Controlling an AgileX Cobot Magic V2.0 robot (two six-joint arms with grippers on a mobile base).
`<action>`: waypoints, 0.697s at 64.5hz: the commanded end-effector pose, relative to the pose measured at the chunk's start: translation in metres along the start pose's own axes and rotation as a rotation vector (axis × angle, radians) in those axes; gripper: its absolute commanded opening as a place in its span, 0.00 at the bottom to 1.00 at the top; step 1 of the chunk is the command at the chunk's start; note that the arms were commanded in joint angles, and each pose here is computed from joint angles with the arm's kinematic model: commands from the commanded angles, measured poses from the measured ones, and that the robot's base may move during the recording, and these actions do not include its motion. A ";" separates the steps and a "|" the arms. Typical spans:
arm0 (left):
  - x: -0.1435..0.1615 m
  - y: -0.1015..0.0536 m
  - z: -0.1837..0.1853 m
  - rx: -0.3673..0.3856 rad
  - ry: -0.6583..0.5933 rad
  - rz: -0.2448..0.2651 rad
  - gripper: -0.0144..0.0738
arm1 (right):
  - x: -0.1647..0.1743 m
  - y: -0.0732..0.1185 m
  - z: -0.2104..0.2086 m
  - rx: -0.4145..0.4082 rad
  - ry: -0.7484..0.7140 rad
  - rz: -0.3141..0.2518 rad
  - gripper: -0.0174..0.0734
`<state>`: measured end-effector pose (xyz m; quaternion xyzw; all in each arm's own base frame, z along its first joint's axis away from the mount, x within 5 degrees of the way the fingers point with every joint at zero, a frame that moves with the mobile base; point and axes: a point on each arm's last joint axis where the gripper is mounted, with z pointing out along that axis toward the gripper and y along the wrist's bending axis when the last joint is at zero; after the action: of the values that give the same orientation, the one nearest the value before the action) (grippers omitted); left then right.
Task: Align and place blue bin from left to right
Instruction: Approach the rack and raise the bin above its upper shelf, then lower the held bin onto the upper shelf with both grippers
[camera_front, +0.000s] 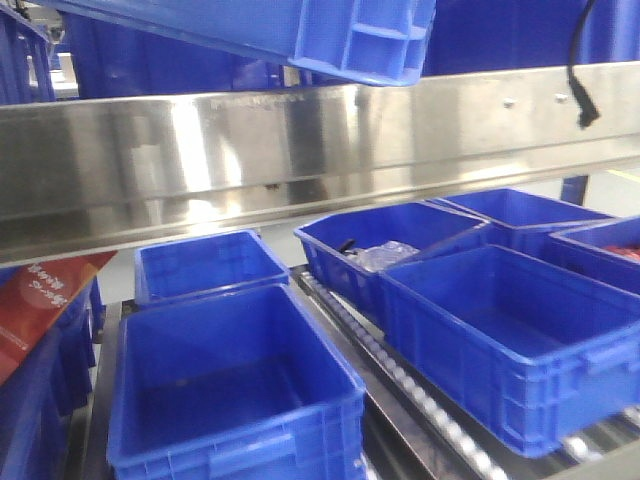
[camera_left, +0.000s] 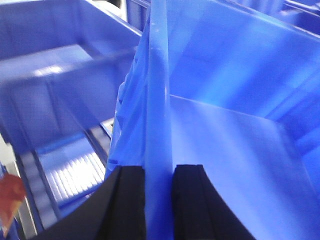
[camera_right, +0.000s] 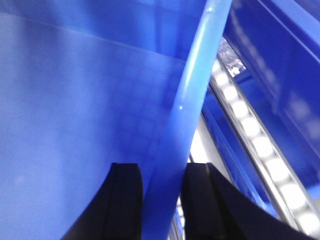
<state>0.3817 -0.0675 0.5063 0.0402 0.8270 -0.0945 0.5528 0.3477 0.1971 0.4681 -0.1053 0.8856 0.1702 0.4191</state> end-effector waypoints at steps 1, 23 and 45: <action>-0.018 -0.003 -0.014 0.021 -0.151 -0.006 0.04 | -0.011 0.004 -0.014 -0.027 -0.106 -0.038 0.02; -0.018 -0.003 -0.014 0.021 -0.151 -0.006 0.04 | -0.011 0.004 -0.014 -0.027 -0.106 -0.038 0.02; -0.018 -0.003 -0.014 0.021 -0.151 -0.006 0.04 | -0.011 0.004 -0.014 -0.027 -0.106 -0.038 0.02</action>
<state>0.3818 -0.0675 0.5064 0.0401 0.8265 -0.0946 0.5535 0.3477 0.1971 0.4681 -0.1053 0.8856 0.1702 0.4191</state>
